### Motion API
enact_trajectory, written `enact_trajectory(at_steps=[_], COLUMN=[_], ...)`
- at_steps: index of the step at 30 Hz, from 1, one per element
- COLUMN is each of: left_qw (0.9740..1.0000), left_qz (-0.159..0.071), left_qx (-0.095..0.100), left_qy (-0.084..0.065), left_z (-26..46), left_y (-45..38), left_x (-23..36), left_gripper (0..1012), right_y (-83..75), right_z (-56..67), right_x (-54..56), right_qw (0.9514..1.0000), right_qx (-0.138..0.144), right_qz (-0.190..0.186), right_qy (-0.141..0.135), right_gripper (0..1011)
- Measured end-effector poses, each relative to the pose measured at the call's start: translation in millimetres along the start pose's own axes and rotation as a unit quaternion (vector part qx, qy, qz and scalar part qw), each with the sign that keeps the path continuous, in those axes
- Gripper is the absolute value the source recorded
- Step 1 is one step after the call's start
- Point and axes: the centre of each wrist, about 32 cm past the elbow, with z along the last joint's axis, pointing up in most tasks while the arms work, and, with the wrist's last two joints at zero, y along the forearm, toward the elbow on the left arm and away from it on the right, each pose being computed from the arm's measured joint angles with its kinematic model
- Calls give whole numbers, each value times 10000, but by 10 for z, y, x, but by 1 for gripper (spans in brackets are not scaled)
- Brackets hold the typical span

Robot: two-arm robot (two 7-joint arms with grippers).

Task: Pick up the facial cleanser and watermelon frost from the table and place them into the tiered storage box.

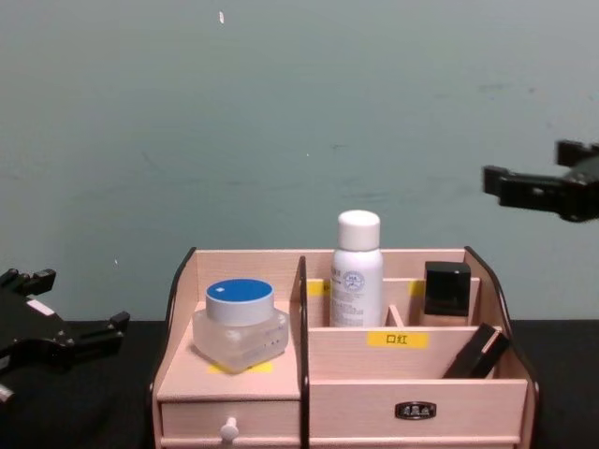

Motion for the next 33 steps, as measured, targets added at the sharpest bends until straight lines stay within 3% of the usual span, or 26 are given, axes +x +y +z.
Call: enact_trajectory(at_steps=[10, 16, 33], left_qw=[10000, 10000, 10000], left_qz=[0, 0, 0], left_qx=[0, 0, 0], left_qy=[0, 0, 0], left_z=[0, 0, 0], left_y=[0, 0, 0], left_x=[0, 0, 0], left_gripper=[1001, 1001, 1001], right_y=[-269, -273, -283], right_z=[-216, -399, -363], right_x=[8, 1, 10], right_qw=[9957, 9928, 9934], right_qx=[-119, -409, -350], right_qz=[-915, -1093, -1080], right_qy=[49, 251, 190], right_gripper=[1002, 1002, 1002])
